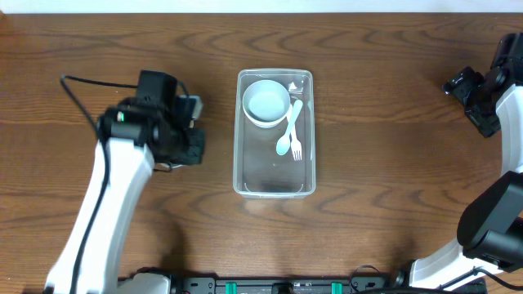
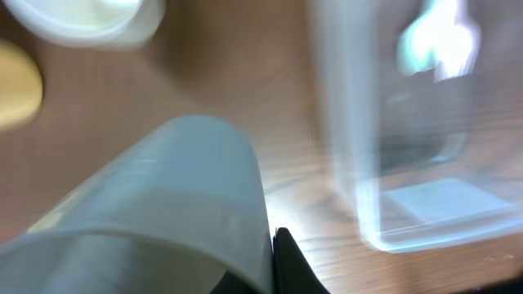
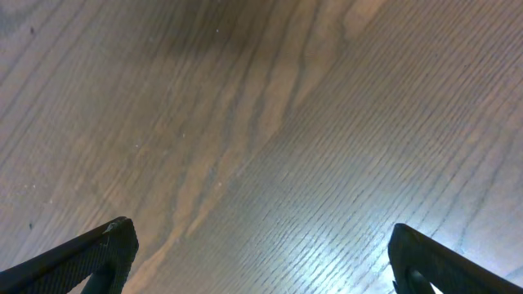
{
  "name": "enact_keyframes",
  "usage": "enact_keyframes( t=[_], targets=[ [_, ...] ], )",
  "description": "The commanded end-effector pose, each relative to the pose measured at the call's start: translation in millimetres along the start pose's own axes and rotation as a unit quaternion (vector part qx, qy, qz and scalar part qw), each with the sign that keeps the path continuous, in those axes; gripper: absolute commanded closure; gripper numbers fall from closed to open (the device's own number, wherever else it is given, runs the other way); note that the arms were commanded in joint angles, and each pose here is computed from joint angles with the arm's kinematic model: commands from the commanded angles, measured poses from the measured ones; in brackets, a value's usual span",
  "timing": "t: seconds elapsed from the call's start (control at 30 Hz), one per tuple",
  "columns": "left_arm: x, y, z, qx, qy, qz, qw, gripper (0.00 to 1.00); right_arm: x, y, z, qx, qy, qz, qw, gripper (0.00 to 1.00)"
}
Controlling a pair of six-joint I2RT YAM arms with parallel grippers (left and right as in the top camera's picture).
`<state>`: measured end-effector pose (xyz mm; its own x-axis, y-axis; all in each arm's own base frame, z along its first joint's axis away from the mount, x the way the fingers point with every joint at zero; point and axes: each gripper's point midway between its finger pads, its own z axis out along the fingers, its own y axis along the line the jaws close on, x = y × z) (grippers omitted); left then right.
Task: Pack container
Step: 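Lift the grey cup and lower it into the container below the bowls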
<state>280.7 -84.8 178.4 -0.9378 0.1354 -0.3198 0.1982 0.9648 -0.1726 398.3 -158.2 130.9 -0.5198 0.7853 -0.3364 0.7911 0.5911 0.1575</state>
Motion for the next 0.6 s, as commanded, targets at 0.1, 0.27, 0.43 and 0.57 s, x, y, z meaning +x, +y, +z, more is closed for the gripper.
enact_keyframes(
  t=[0.1, 0.27, 0.43, 0.57],
  targets=[
    [-21.9, -55.9, -37.2, -0.005, -0.120, 0.070, 0.990, 0.94, -4.9, -2.4, -0.8, 0.005, -0.007, 0.007, 1.000, 0.01],
    [-32.6, -91.9, -18.1, -0.014, -0.132, 0.126, 0.983, 0.94, -4.9, -2.4, -0.8, 0.005, -0.007, 0.007, 1.000, 0.01],
    [-38.9, -121.0, 27.8, -0.009, -0.104, 0.165, 0.981, 0.94, -4.9, -2.5, -0.8, 0.005, -0.007, 0.007, 1.000, 0.01],
    [-39.4, -134.8, 67.0, -0.011, -0.078, 0.189, 0.979, 0.94, -4.9, -2.4, -0.8, 0.005, -0.007, 0.008, 1.000, 0.01]
  ],
)
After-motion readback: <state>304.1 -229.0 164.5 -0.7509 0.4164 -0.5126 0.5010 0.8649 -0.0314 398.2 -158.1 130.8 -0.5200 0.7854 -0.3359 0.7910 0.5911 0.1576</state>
